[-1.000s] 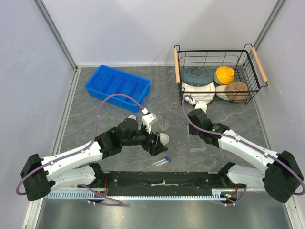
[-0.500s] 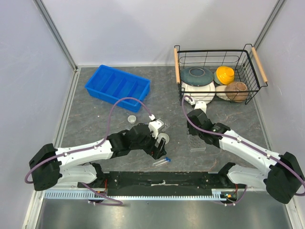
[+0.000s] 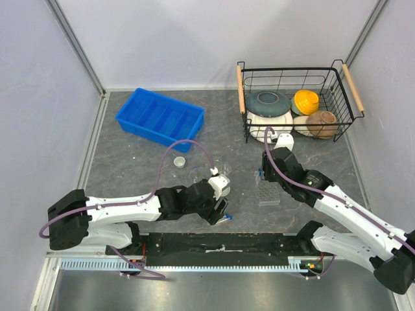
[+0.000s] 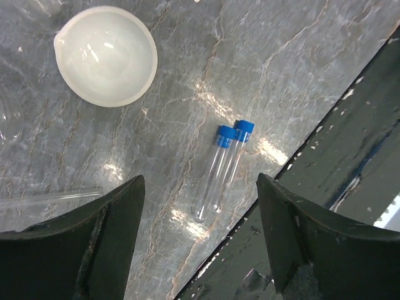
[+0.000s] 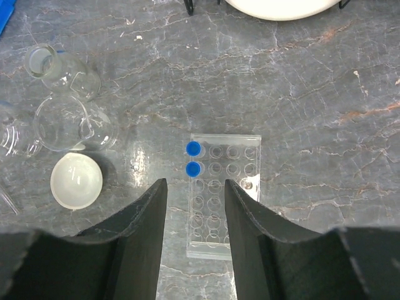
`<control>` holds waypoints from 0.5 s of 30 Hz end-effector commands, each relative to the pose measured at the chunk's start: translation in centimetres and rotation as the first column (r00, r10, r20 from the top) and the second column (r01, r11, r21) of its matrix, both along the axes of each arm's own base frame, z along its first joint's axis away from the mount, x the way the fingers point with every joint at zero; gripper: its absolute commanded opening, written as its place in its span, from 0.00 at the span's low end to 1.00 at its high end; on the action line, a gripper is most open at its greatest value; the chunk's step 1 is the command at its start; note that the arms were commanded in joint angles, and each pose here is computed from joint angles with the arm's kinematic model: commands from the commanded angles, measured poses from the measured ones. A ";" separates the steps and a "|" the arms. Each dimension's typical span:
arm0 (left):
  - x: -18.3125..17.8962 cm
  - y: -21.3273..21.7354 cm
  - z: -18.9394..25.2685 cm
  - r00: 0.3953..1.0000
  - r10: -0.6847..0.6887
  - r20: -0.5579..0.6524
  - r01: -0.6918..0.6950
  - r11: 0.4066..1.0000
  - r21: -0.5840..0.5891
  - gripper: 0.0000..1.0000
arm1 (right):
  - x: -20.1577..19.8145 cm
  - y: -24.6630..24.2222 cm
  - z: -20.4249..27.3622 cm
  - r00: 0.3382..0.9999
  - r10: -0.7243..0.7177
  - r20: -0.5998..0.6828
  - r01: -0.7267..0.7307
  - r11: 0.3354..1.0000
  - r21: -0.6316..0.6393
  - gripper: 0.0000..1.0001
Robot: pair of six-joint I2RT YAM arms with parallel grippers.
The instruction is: Organize the chemistry lab equipment
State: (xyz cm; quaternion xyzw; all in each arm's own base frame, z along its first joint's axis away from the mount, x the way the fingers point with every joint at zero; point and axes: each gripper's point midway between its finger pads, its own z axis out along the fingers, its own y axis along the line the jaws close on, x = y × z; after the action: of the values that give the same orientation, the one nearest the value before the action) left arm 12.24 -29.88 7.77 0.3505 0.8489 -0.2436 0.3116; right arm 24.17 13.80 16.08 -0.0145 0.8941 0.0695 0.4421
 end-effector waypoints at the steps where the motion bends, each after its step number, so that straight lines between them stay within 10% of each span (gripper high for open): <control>1: 0.5 0.7 -1.1 0.997 0.048 0.055 -0.051 0.997 0.063 0.79 | -0.4 -0.6 1.3 1.000 -0.012 0.026 0.012 1.000 0.003 0.48; 15: 0.6 1.9 -4.0 0.992 0.114 0.055 -0.121 0.981 0.154 0.73 | -1.2 -1.0 1.6 0.999 -0.015 0.031 0.015 1.000 0.022 0.48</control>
State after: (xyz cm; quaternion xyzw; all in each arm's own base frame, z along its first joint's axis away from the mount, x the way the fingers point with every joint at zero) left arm 12.45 -28.26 4.32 0.3501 0.8688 -0.1651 0.3087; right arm 22.85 12.96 16.81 -0.0139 0.8929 0.0748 0.4438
